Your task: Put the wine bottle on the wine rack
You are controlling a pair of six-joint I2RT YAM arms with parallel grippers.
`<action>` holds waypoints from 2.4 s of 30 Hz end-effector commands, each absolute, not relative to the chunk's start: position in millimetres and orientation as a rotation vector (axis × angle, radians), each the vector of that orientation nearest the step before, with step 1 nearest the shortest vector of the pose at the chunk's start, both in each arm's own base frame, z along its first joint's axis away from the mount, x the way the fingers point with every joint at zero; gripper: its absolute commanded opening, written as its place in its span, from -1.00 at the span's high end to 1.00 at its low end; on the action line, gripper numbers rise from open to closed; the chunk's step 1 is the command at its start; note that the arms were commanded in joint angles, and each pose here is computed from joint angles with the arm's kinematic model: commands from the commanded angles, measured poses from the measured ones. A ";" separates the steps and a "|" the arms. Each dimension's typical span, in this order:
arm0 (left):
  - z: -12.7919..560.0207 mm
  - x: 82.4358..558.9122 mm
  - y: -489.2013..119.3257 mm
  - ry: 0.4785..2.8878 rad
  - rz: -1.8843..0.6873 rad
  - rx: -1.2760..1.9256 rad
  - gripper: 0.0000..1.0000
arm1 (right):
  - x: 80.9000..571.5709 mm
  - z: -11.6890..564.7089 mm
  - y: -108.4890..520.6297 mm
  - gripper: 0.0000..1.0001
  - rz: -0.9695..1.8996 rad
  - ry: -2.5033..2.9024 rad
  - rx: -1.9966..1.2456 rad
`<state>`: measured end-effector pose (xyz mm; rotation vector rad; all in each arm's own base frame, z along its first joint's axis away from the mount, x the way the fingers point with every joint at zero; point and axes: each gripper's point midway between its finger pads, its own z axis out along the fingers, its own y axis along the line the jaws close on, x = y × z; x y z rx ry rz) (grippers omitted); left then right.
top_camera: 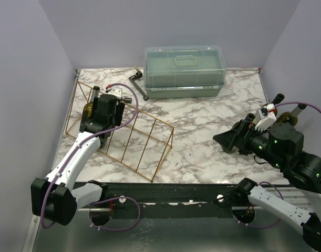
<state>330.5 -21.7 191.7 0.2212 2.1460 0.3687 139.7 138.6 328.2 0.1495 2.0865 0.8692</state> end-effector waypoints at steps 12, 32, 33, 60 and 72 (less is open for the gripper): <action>178.2 342.1 -18.3 2.147 0.419 0.233 1.00 | 138.7 322.6 144.8 -0.83 0.906 2.067 0.113; 168.7 347.0 -27.5 2.177 0.370 0.248 0.23 | 134.7 320.3 143.0 -0.83 0.908 2.067 0.095; 168.1 346.2 -29.1 2.179 0.357 0.253 0.19 | 134.5 319.9 142.3 -0.83 0.908 2.065 0.099; 158.7 348.3 -46.1 2.216 0.280 0.243 0.06 | 133.6 323.9 146.5 -0.83 0.967 2.026 0.113; 157.9 346.5 -43.0 2.225 0.338 0.278 -0.46 | 136.9 318.6 154.8 -0.83 0.970 2.054 0.086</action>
